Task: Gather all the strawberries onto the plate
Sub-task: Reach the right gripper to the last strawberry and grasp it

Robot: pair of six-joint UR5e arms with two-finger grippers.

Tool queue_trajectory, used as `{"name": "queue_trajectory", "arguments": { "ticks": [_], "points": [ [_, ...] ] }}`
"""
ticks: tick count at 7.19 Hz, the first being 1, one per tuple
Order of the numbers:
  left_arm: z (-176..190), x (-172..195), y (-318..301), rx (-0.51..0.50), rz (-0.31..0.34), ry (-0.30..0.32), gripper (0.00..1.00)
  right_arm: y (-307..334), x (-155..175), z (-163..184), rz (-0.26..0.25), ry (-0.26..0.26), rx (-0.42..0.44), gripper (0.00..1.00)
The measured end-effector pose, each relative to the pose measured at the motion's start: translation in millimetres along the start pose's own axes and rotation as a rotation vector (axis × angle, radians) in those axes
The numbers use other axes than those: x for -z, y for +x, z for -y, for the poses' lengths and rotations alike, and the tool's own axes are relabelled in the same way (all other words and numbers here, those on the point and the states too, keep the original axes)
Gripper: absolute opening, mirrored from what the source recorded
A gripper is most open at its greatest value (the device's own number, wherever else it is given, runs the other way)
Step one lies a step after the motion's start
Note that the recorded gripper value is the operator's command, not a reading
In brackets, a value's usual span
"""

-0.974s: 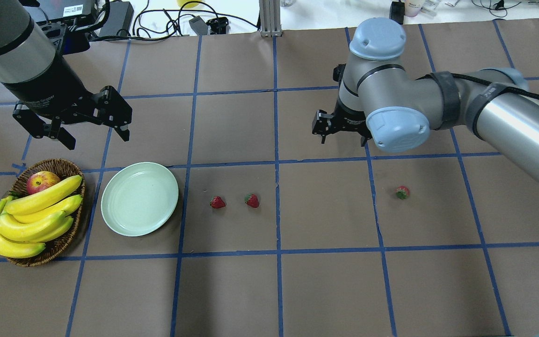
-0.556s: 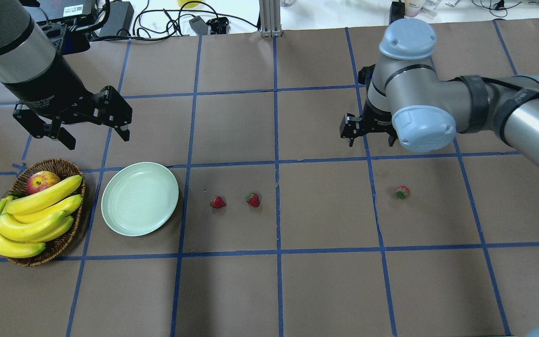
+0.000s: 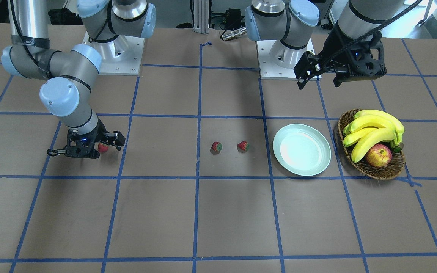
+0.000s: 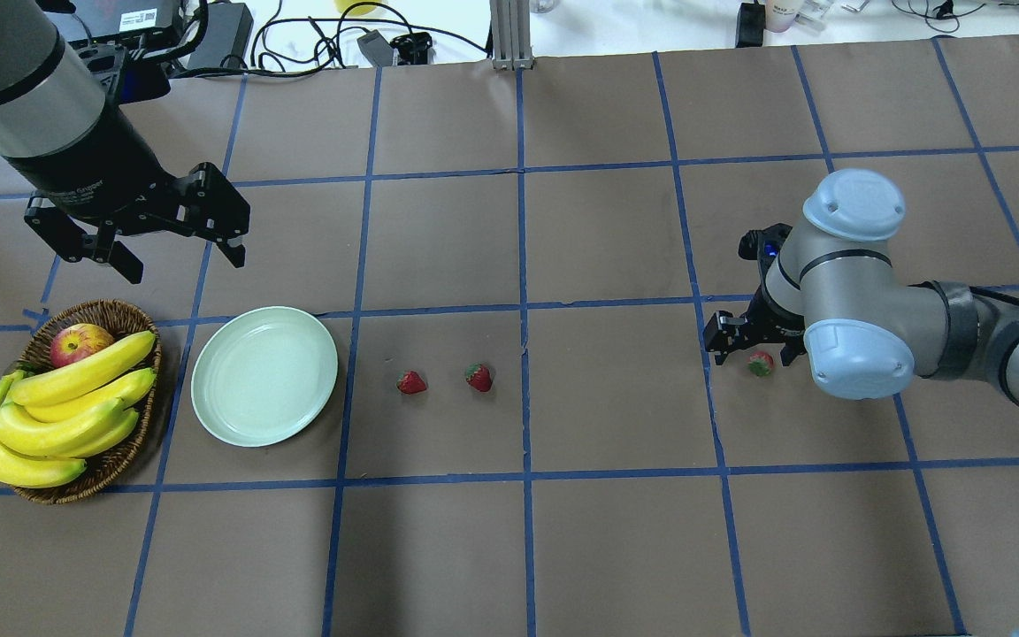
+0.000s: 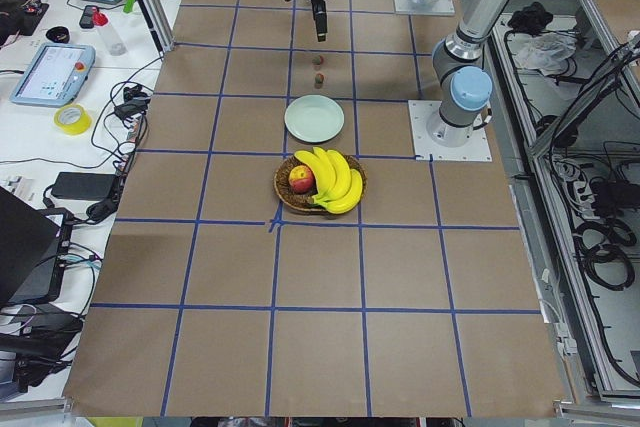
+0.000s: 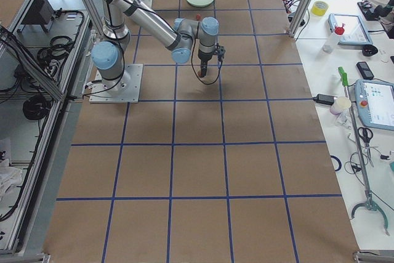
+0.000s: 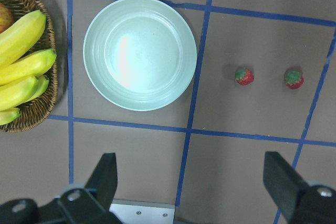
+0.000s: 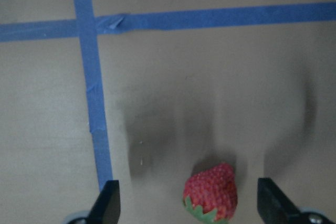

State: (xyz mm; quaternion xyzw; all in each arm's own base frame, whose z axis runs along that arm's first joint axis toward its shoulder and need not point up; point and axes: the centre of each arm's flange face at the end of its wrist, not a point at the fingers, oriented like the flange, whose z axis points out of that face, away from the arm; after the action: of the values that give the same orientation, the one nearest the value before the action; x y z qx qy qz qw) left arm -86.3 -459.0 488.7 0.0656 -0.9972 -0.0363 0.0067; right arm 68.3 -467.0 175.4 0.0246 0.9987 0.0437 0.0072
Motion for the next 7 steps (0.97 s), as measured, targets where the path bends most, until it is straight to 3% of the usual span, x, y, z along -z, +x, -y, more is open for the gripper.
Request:
{"name": "queue_trajectory", "arguments": {
  "ticks": [1,3,4,5,7],
  "points": [
    [0,0,0,0.000,0.000,0.000,1.00,0,-3,-3,-0.002,-0.004,0.000,0.68],
    [0,0,0,0.000,0.000,0.000,1.00,1,-3,-2,-0.005,0.001,0.000,0.31],
    [0,0,0,0.000,0.000,0.000,1.00,2,-2,-1,-0.005,0.003,-0.001,0.07],
    [0,0,0,0.000,0.000,0.000,1.00,2,-1,-1,-0.006,0.005,-0.002,0.00],
    [0,0,0,0.000,0.000,0.000,1.00,6,9,7,-0.043,0.016,-0.007,0.00]
  ]
}}
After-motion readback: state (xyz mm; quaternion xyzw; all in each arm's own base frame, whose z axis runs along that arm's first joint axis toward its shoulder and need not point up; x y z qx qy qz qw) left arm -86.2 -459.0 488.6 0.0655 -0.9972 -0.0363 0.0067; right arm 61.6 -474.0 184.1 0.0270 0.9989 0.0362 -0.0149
